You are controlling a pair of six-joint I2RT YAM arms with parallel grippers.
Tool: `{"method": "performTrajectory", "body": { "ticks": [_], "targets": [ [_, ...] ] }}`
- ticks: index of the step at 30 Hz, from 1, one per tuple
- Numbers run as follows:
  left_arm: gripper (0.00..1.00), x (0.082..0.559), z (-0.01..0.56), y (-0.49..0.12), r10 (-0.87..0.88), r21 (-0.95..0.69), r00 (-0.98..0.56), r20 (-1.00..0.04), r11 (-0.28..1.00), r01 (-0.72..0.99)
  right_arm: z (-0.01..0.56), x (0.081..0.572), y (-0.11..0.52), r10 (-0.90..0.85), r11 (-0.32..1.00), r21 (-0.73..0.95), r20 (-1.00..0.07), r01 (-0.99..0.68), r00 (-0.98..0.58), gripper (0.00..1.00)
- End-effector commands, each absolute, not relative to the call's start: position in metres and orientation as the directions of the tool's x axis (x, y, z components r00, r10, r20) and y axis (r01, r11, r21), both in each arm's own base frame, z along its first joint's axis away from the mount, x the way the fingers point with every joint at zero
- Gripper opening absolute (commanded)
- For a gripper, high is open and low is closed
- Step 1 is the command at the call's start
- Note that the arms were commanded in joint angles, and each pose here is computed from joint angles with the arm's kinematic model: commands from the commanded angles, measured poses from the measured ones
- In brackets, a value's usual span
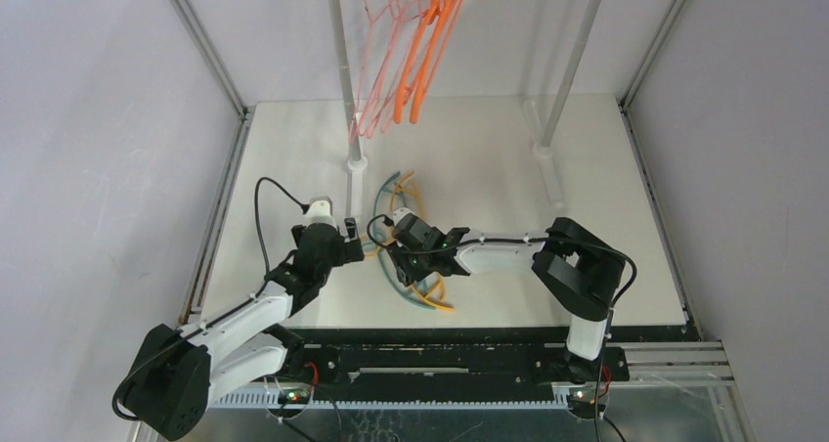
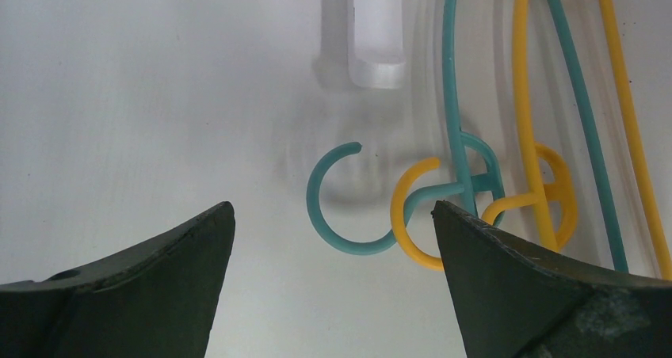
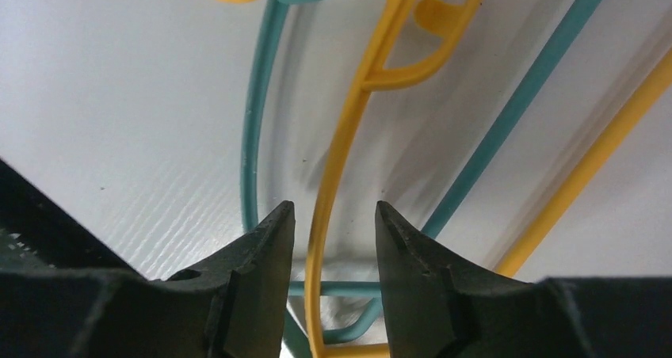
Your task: Organize the hangers
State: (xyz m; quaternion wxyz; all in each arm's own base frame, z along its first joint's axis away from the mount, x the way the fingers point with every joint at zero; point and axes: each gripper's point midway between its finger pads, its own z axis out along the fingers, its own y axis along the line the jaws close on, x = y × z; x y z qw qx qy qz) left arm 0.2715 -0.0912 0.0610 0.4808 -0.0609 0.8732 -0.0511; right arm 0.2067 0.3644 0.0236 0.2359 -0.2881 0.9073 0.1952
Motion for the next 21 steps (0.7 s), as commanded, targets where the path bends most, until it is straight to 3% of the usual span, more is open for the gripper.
{"method": "performTrajectory", "body": {
  "ticks": [1, 4, 9, 11, 21],
  "targets": [
    [0.99, 0.289, 0.094, -0.098, -0.194, -0.194, -0.454, -0.87, 0.98, -0.048, 0.032, 0.225, 0.376, -0.389, 0.775, 0.2, -0.595, -0.599, -0.703, 0.49],
    [1.0, 0.289, 0.094, -0.098, -0.194, -0.193, -0.454, -0.87, 0.98, -0.049, 0.025, 0.225, 0.373, -0.391, 0.784, 0.195, -0.581, -0.589, -0.713, 0.43],
    [0.99, 0.288, 0.094, -0.097, -0.195, -0.191, -0.45, -0.871, 0.98, -0.054, 0.029, 0.224, 0.368, -0.388, 0.794, 0.186, -0.578, -0.579, -0.718, 0.12],
    [0.99, 0.288, 0.094, -0.096, -0.195, -0.191, -0.449, -0.872, 0.98, -0.055, 0.039, 0.227, 0.365, -0.376, 0.801, 0.178, -0.595, -0.572, -0.711, 0.04],
    [1.0, 0.285, 0.105, -0.088, -0.237, -0.224, -0.382, -0.893, 0.971, -0.08, 0.113, 0.253, 0.308, -0.208, 0.874, 0.175, -0.71, -0.454, -0.673, 0.0]
  ]
}}
